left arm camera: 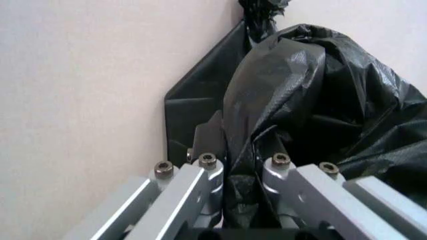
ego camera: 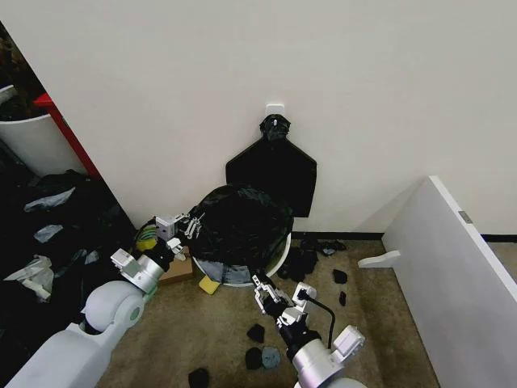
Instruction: Place the garbage bag over the trash bin.
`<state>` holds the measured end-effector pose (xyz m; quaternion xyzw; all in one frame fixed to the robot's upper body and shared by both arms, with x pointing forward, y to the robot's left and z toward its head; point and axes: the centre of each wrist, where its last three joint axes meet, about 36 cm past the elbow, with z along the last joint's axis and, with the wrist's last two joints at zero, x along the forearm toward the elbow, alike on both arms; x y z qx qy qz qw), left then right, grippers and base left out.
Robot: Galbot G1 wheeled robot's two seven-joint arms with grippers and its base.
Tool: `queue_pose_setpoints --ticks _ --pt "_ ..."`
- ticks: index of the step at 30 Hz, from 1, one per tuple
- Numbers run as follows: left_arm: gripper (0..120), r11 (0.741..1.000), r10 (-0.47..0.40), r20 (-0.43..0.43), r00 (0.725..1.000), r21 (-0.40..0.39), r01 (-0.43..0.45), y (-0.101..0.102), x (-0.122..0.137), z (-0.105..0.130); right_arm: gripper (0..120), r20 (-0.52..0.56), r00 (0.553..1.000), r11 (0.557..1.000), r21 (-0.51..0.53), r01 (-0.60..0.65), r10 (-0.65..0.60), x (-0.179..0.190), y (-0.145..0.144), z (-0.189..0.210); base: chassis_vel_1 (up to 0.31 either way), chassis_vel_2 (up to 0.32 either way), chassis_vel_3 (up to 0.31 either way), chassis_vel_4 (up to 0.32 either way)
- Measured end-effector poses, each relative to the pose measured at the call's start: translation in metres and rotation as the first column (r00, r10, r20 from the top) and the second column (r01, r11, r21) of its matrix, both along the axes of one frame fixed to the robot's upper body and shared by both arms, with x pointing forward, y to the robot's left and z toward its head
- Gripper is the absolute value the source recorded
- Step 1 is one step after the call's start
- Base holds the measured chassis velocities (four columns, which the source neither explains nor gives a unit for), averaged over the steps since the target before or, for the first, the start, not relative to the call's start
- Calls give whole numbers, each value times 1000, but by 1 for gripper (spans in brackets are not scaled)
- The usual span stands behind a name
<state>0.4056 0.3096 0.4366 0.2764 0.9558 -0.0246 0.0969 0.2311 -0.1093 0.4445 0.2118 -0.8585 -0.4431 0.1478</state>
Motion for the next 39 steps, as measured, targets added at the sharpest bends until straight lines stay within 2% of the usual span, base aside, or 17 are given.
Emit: queue_pose_setpoints --ticks 6,11,17,27,32,33,34,36,39 --pt "5 1000 5 5 1000 -4 -5 1 0 2 0 35 999 999 -35 -6 7 -1 -2 -9 0 0 0 0" --pt "5 1000 11 5 1000 -13 -11 2 0 4 0 64 998 998 -63 -3 7 -3 -6 -19 0 0 0 0" --pt "5 999 16 -11 1000 -51 -17 2 -2 11 0 69 997 985 -171 -10 22 -9 -15 -41 0 0 0 0" --pt "5 995 5 -36 999 -100 -8 -4 -5 16 0 73 996 970 -238 -41 60 -16 -12 -64 0 0 0 0" --pt "5 990 -13 -62 998 -139 4 -8 -12 20 0 170 982 942 -335 -24 85 -7 -16 -92 0 0 0 0" --pt "5 990 -18 -66 998 -142 8 -10 -15 21 0 234 967 923 -384 -5 103 0 -19 -106 0 0 0 0" --pt "5 990 -18 -66 998 -142 8 -10 -15 21 0 234 967 923 -384 -5 103 0 -19 -106 0 0 0 0" --pt "5 990 -26 -72 997 -141 16 -13 -20 21 0 337 931 877 -479 42 140 16 -27 -130 0 0 0 0" --pt "5 991 -32 -74 997 -131 22 -14 -24 21 0 394 906 842 -532 86 156 30 -34 -143 0 0 0 0"
